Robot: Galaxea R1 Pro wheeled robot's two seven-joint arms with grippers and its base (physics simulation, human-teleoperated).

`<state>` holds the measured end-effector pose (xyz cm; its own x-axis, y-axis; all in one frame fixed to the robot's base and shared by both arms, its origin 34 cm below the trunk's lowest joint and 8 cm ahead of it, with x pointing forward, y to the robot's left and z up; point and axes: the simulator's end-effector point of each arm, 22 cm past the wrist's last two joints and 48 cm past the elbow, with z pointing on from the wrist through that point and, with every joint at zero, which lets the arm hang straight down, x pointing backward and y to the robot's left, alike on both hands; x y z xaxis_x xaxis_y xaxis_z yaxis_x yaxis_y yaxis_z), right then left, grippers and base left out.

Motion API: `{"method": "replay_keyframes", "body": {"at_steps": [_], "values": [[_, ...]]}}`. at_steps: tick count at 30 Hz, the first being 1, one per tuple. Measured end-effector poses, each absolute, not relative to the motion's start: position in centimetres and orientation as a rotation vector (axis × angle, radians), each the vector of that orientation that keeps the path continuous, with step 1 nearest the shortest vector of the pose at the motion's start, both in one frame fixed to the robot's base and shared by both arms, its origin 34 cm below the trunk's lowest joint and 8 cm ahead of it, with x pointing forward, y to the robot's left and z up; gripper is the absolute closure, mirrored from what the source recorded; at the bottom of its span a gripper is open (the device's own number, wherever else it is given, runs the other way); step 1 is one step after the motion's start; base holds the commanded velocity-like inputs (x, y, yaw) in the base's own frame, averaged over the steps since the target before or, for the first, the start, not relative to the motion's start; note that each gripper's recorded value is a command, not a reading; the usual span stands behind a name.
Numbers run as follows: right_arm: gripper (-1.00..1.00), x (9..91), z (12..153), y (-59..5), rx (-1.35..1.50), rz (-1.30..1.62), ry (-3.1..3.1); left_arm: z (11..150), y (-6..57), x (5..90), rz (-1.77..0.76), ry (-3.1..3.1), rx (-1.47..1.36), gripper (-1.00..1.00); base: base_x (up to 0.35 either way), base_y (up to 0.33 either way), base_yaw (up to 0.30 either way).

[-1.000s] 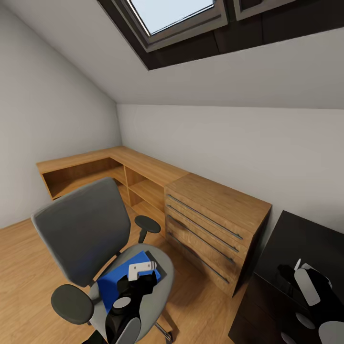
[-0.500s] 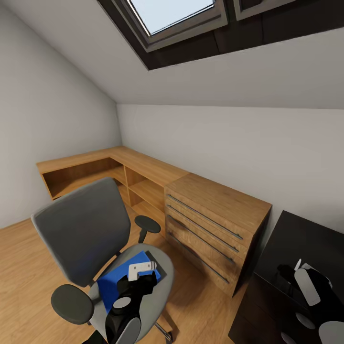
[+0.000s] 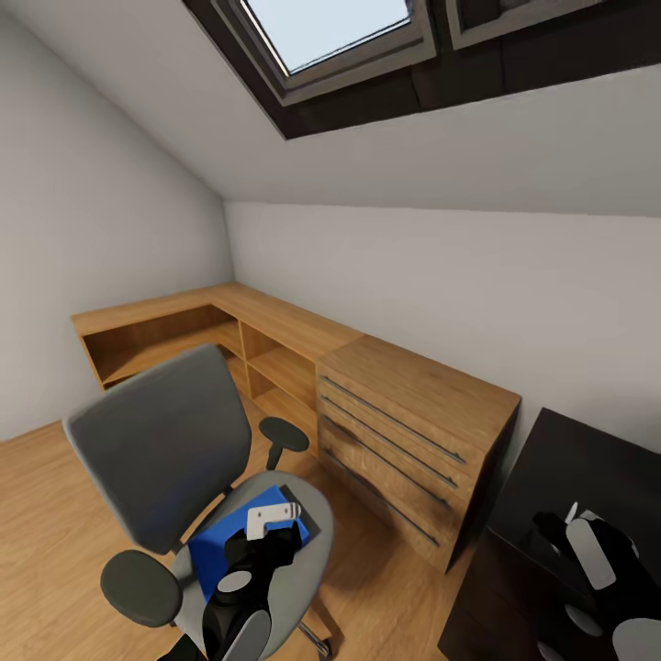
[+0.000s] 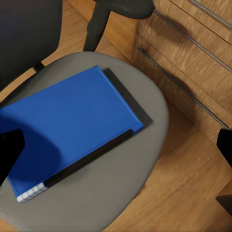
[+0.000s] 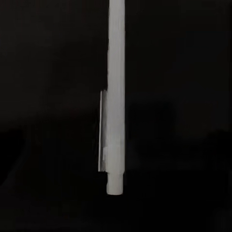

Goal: In the bedroom, organize the workspace by keeping the computer under the desk, ensuring the monitor is on the desk, placing the keyboard on the desk next to the monitor, placing the mouse on the desk next to the keyboard, moving the folder from the swivel chair onto the desk next to the mouse, stacking the notebook on top of the folder with the pen on top of the notebook, and positioning the swivel chair next to the desk.

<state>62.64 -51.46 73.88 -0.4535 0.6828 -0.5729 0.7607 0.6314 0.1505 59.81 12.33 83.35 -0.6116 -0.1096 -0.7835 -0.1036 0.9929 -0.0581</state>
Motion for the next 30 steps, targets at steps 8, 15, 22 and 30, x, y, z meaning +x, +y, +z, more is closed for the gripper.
{"method": "replay_keyframes", "body": {"at_steps": [8, 15, 22, 30], "values": [[-1.0, 62.7, 75.2, -51.5, 1.123, -0.169, 2.249, 84.5, 12.3, 59.8, -0.008, 2.234, -0.148, -1.0, 0.0, 0.0, 0.0], [-1.0, 62.8, 76.6, -51.6, 1.12, -0.169, 2.24, 85.5, 12.4, 59.7, -0.007, 2.234, -0.148, -1.0, 0.0, 0.0, 0.0], [-1.0, 65.3, 81.4, -51.2, 1.074, -0.141, 2.154, 86.5, 12.4, 59.6, -0.006, 2.234, -0.148, -1.0, 0.0, 0.0, 0.0], [-1.0, 67.0, 84.1, -48.3, 1.044, -0.082, 2.121, 87.7, 12.6, 59.7, -0.005, 2.228, -0.155, -1.0, 0.0, 0.0, 0.019]]}}
